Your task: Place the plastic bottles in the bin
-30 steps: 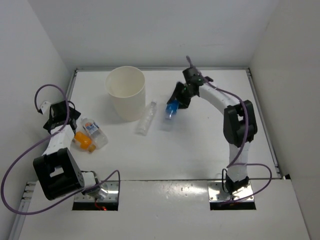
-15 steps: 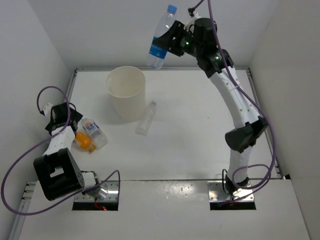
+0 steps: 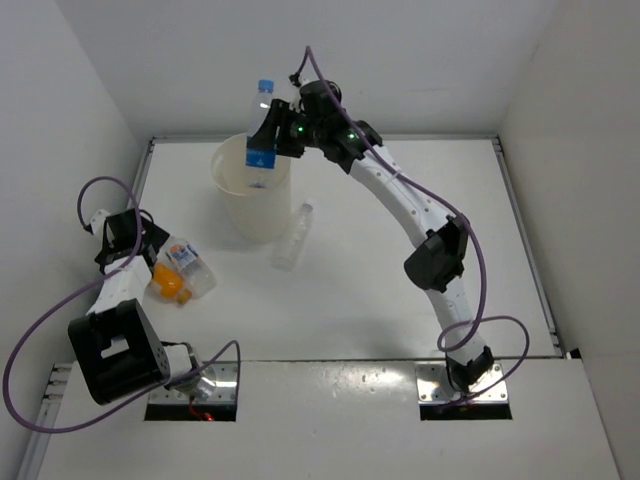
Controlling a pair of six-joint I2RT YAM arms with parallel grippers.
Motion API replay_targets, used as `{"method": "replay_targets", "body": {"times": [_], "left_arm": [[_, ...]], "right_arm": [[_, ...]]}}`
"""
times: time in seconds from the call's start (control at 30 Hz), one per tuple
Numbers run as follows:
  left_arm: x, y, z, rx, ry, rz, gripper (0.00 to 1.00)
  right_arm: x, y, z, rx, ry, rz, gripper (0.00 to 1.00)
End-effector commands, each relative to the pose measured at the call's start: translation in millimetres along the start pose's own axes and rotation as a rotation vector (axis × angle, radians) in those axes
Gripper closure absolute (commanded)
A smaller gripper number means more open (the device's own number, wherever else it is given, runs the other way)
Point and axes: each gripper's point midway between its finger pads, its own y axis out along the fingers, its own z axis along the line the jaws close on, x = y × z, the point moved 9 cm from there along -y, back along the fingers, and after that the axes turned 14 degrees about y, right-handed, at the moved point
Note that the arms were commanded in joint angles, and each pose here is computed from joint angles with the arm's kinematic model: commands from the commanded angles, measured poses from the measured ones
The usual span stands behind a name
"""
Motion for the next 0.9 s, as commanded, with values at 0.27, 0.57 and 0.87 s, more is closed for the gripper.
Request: {"method": "replay_targets", "body": {"times": [0.27, 0.57, 0.87], "left_arm": [[12.0, -4.0, -5.6, -0.041, -0.039, -0.041, 0.00], [10.4, -4.9, -4.3, -0.032, -0.048, -0.043, 0.00], [9.2, -4.9, -2.6, -0.020, -0.037, -0.038, 0.00]], "right_arm": [[-3.4, -2.8, 25.7, 0.050, -0.057, -0.045, 0.63], [17.2, -23.8, 29.7, 0.003, -0.081, -0.153, 0.00], [57.4, -102.4, 48.8, -0.138, -0.165, -0.444, 0.00]]}}
